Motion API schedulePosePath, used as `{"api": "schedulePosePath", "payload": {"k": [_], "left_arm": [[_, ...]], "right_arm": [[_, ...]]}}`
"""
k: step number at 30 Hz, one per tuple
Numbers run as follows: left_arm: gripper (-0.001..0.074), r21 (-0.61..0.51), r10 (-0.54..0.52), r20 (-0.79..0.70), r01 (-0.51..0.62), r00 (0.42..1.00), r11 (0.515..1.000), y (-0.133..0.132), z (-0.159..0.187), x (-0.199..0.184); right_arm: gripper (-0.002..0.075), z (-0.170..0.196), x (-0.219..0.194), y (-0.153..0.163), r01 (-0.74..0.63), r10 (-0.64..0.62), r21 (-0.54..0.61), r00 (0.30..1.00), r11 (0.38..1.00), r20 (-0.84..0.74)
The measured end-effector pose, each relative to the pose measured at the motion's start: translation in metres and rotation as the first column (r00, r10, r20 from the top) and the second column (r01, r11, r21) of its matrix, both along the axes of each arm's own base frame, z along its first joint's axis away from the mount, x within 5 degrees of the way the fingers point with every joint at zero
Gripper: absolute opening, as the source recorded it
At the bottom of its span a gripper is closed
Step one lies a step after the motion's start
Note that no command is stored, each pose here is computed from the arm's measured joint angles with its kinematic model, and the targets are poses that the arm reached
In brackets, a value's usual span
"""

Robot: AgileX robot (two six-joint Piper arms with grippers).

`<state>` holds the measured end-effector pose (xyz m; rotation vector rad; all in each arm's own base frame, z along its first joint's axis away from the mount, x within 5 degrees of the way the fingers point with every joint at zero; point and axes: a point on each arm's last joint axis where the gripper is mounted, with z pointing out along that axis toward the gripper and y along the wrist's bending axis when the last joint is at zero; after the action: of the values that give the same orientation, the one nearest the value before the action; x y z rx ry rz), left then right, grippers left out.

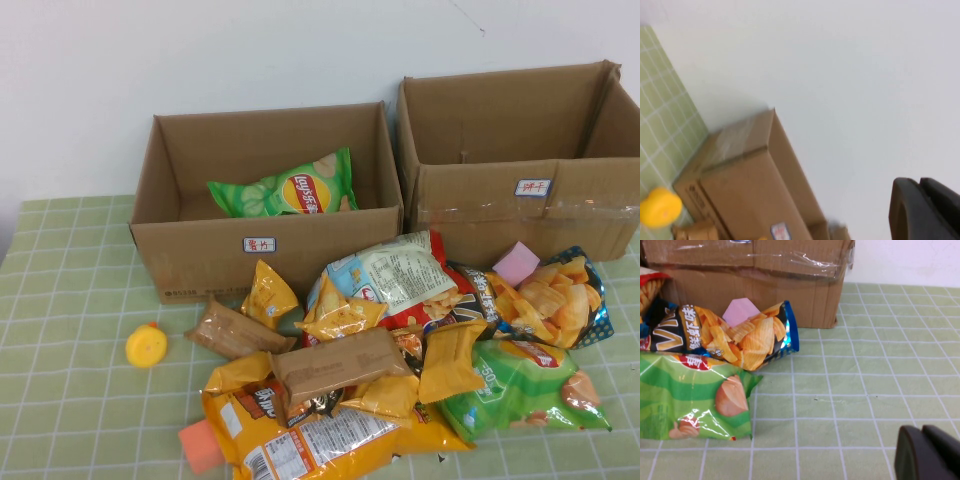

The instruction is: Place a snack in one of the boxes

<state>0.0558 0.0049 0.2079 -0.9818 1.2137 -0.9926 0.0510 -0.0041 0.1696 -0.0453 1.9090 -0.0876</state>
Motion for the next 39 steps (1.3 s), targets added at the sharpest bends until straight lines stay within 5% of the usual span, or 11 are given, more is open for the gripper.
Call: {"api": "schedulePosePath", "payload": {"k": [5,9,13,17,20,26,35,39], "left_arm": [[-0.0001,0.143,-0.126,-0.043,0.130,0.991,0.981,-0.013,-0.001,0.000],[-0.0001,0.471,-0.273,-0.020,0.250,0.962,0.846,-0.030,0.034,-0.010],[-0.0001,0.707,-0.412,-0.104,0.359,0.905,0.609,-0.045,0.079,-0.015],[-0.0001,0.821,-0.475,-0.350,0.508,0.808,0.259,-0.054,0.114,-0.008],[-0.0001,0.809,-0.443,-0.509,0.586,0.738,0.044,-0.052,0.137,0.009],[-0.0001,0.700,-0.409,-0.705,0.663,0.580,-0.265,-0.054,0.151,0.063],[0.0004,0.467,-0.351,-0.882,0.669,0.313,-0.578,-0.111,0.135,0.142],[0.0093,0.344,-0.252,-0.939,0.667,0.234,-0.661,-0.147,0.117,0.172]], "right_arm": [[-0.0002,0.000,0.000,0.000,0.000,0.000,0.000,1.000,1.000,0.000],[-0.0002,0.000,0.000,0.000,0.000,0.000,0.000,1.000,1.000,0.000],[-0.0002,0.000,0.000,0.000,0.000,0.000,0.000,1.000,1.000,0.000],[-0.0002,0.000,0.000,0.000,0.000,0.000,0.000,1.000,1.000,0.000],[-0.0002,0.000,0.000,0.000,0.000,0.000,0.000,1.000,1.000,0.000],[-0.0002,0.000,0.000,0.000,0.000,0.000,0.000,1.000,1.000,0.000],[-0.0002,0.000,0.000,0.000,0.000,0.000,0.000,1.000,1.000,0.000],[-0.0002,0.000,0.000,0.000,0.000,0.000,0.000,1.000,1.000,0.000]]}}
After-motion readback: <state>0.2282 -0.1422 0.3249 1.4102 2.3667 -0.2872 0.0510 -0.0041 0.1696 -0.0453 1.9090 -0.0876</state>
